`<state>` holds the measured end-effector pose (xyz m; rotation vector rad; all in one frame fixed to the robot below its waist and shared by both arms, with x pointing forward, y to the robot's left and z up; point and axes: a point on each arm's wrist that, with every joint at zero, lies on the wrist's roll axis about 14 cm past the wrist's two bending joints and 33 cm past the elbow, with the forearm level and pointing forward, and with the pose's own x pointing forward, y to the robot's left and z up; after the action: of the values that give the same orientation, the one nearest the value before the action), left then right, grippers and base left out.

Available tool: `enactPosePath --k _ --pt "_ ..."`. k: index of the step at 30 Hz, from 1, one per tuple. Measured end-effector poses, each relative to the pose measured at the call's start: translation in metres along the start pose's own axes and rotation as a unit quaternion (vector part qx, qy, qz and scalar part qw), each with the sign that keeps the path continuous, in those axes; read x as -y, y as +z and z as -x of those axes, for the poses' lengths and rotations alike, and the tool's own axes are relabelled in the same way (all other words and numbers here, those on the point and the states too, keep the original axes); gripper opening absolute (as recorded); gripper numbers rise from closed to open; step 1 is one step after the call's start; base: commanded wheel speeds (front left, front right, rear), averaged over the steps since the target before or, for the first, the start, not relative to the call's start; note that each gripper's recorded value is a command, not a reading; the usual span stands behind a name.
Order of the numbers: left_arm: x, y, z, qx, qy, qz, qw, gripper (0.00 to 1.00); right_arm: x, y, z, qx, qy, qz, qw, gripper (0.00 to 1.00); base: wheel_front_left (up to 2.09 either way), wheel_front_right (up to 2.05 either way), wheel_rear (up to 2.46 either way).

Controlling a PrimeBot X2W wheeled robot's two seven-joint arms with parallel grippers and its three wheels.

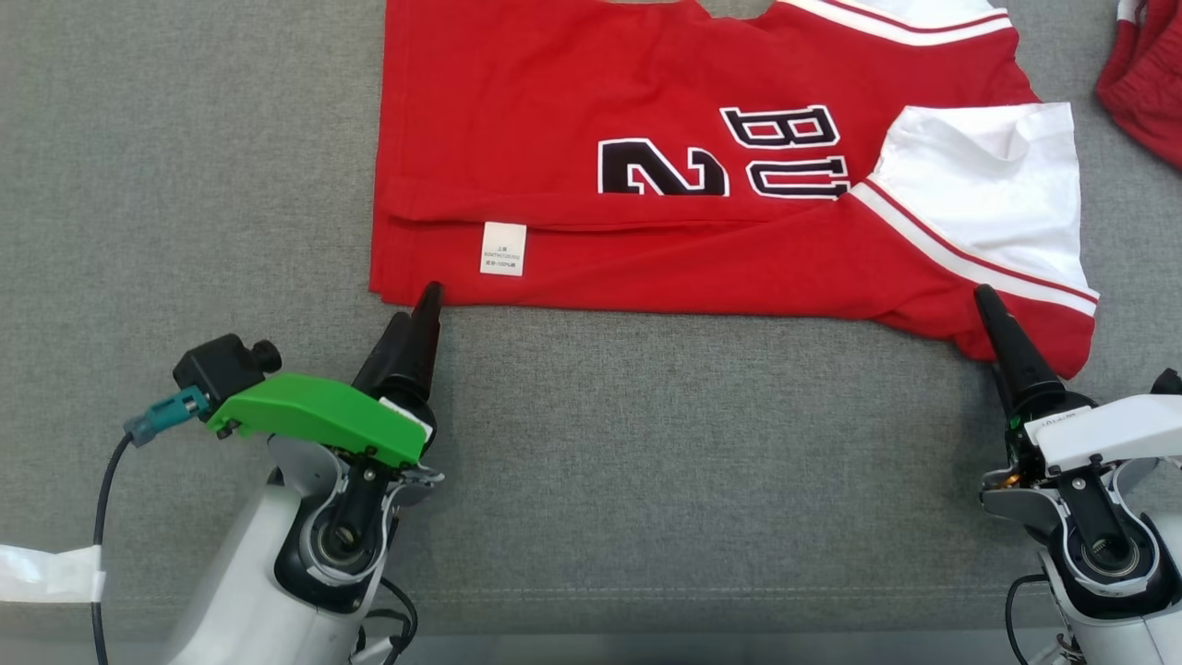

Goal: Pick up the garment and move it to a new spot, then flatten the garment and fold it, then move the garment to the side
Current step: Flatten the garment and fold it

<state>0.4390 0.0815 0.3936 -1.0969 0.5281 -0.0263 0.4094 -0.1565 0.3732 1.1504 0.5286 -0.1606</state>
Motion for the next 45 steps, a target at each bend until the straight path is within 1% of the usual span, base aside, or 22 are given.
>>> enactPosePath --k 6,7,8,9,10,11,12,21,26,35,45 --pt "0.016 0.002 -0.017 -0.003 -0.021 -0.011 1.000 1.00 0.000 0.003 -0.001 0.003 0.001 -0.002 1.000 1.00 0.00 0.00 0.00" --pt "0.017 0.002 -0.019 -0.004 -0.023 -0.011 1.000 1.00 0.000 0.003 -0.001 0.003 0.002 -0.003 1.000 0.79 0.00 0.00 0.00" --pt "0.020 0.001 -0.021 -0.007 -0.026 -0.014 1.000 1.00 0.000 0.004 -0.002 0.004 0.003 -0.003 1.000 0.42 0.00 0.00 0.00" --pt "0.021 0.000 -0.022 -0.009 -0.027 -0.015 0.999 0.75 0.000 0.004 -0.002 0.005 0.003 -0.003 1.000 0.27 0.00 0.00 0.00" --pt "0.020 0.000 -0.022 -0.010 -0.027 -0.015 0.999 0.75 0.000 0.005 -0.002 0.006 0.004 -0.002 1.000 0.27 0.00 0.00 0.00" --pt "0.020 -0.001 -0.023 -0.011 -0.026 -0.014 0.999 0.20 0.000 0.005 -0.002 0.006 0.004 -0.002 1.000 0.14 0.00 0.00 0.00" --pt "0.021 -0.002 -0.023 -0.012 -0.026 -0.012 1.000 0.00 0.000 0.005 -0.002 0.005 0.004 -0.001 1.000 0.00 0.00 0.00 0.00" --pt "0.018 -0.003 -0.024 -0.014 -0.019 -0.010 1.000 0.00 0.010 0.025 -0.002 0.005 -0.009 0.024 1.000 0.00 0.00 0.00 0.00" --pt "0.018 0.002 -0.022 -0.002 -0.019 -0.002 1.000 0.00 0.014 0.033 -0.002 0.006 -0.015 0.031 0.999 0.00 0.00 0.00 0.00" --pt "0.012 0.001 -0.005 0.027 -0.013 0.035 0.999 0.00 0.015 0.035 0.001 0.010 -0.016 0.024 1.000 0.00 0.00 0.00 0.00" --pt "-0.001 -0.014 0.018 0.028 0.007 0.062 0.998 0.00 0.033 0.027 0.018 0.006 -0.034 -0.002 0.999 0.00 0.00 0.00 0.00"
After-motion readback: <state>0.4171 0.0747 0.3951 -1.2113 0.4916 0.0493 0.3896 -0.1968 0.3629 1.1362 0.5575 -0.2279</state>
